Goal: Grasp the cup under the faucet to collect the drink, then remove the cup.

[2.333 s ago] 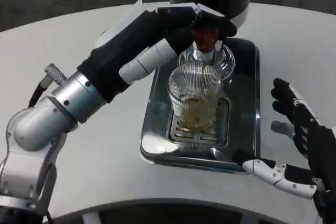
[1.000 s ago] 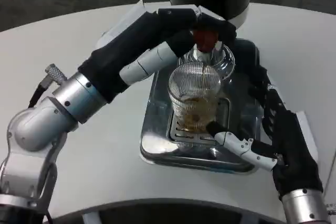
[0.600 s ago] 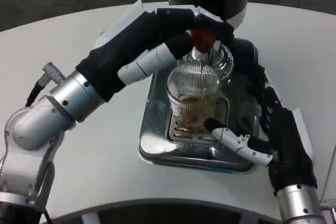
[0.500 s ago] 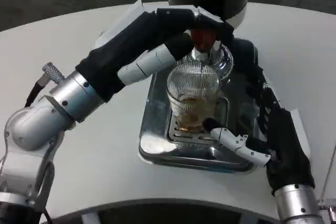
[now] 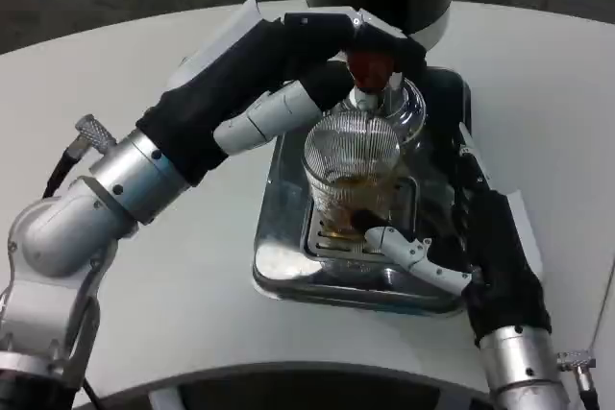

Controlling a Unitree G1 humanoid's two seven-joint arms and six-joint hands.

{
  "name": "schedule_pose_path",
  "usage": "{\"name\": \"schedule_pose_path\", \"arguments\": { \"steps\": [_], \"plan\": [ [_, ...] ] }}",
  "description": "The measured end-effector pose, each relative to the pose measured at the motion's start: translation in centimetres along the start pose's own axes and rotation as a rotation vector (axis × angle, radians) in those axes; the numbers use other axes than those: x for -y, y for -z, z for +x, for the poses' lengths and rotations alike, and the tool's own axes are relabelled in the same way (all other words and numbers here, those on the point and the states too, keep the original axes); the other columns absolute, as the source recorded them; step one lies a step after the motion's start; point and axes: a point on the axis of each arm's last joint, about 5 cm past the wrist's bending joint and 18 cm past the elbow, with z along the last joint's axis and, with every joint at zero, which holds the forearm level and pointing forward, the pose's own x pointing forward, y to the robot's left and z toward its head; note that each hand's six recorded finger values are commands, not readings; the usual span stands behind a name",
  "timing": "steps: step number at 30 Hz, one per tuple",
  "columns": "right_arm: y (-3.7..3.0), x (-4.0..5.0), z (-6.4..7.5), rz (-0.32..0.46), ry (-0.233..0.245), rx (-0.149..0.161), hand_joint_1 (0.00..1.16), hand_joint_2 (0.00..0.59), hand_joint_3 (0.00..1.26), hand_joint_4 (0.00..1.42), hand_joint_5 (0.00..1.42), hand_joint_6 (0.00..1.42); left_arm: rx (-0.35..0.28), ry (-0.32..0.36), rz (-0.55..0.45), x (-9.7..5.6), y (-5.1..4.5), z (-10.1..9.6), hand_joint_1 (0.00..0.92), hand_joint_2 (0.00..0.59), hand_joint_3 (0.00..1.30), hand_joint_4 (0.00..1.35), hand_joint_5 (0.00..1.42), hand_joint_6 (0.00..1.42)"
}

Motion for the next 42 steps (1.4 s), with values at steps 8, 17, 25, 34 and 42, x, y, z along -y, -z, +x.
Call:
{"name": "schedule_pose_path", "arguments": {
  "steps": [8,17,25,34,42],
  "plan": [
    [-0.09,-0.33,0.6,-0.001,-0.008,0.010,0.90,0.156,0.05,0.06,0.09,0.17,0.001,0.000,0.006,0.0,-0.02,0.0,0.000,0.056,0.56,0.37,0.37,0.18],
    [0.13,-0.40,1.2,-0.029,-0.029,0.012,0.88,0.162,0.02,0.03,0.05,0.15,0.000,0.003,0.034,0.1,-0.11,0.1,0.000,0.056,0.56,0.37,0.37,0.18],
    [0.43,-0.81,1.7,-0.036,-0.051,0.002,0.87,0.154,0.01,0.02,0.04,0.13,-0.001,0.000,0.034,0.1,-0.10,0.1,0.000,0.056,0.56,0.37,0.37,0.17],
    [0.57,-1.14,2.1,-0.039,-0.063,0.004,0.87,0.152,0.00,0.02,0.04,0.12,0.001,-0.001,0.035,0.1,-0.03,0.1,0.000,0.057,0.56,0.37,0.37,0.17],
    [0.60,-1.35,2.6,-0.043,-0.070,0.016,0.85,0.155,0.00,0.01,0.03,0.09,0.003,0.000,0.037,0.0,0.03,0.2,0.000,0.057,0.56,0.37,0.37,0.17]
  ]
}}
